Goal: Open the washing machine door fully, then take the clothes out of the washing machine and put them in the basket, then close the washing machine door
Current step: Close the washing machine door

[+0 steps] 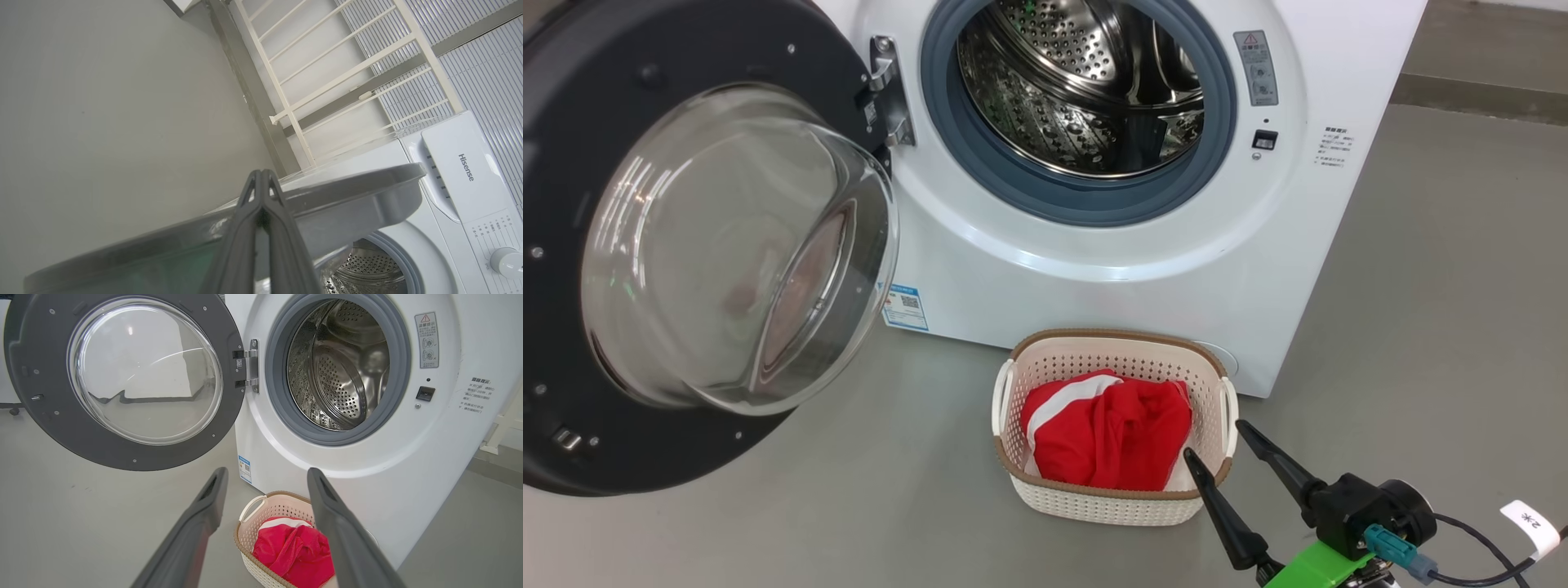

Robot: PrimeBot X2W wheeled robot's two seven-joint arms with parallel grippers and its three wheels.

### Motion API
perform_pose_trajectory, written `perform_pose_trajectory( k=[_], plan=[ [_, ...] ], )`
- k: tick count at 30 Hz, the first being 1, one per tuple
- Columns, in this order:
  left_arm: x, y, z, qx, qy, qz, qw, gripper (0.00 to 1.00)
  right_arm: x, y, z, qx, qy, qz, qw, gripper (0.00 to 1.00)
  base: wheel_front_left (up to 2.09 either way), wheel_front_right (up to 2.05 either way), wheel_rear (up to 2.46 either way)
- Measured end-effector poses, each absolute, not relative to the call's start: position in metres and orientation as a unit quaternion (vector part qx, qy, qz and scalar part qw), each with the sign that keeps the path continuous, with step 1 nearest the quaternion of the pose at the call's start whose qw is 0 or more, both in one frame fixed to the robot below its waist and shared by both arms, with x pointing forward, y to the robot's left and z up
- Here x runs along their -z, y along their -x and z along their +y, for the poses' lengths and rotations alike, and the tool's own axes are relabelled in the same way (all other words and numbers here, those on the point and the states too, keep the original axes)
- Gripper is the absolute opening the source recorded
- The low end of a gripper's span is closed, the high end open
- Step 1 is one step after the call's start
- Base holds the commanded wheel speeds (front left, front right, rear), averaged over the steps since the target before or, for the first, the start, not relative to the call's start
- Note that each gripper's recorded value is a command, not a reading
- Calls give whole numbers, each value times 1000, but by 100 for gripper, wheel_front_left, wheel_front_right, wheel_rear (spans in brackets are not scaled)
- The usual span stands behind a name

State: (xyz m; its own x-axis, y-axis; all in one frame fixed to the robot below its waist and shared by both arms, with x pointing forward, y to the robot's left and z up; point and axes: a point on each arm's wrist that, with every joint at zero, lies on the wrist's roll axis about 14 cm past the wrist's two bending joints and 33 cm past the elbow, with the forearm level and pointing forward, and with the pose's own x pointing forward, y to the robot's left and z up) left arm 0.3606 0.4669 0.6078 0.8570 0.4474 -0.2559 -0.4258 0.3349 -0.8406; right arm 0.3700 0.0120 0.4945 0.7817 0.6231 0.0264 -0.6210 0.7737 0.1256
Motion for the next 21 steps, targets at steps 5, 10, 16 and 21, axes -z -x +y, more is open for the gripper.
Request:
perform_pose_trajectory(
  k=[5,10,16,21],
  plan=[
    [-607,-362,464,-250,518,1,818,0,-493,-369,13,-332,-64,10,941,100,0,0,0],
    [-606,-362,460,-232,521,13,821,0,-492,-370,14,-333,-64,12,941,100,0,0,0],
    [-604,-364,454,-215,533,24,818,0,-491,-370,16,-335,-66,14,940,100,0,0,0],
    [-604,-366,447,-194,544,28,816,0,-490,-371,21,-336,-73,16,939,100,0,0,0]
  ],
)
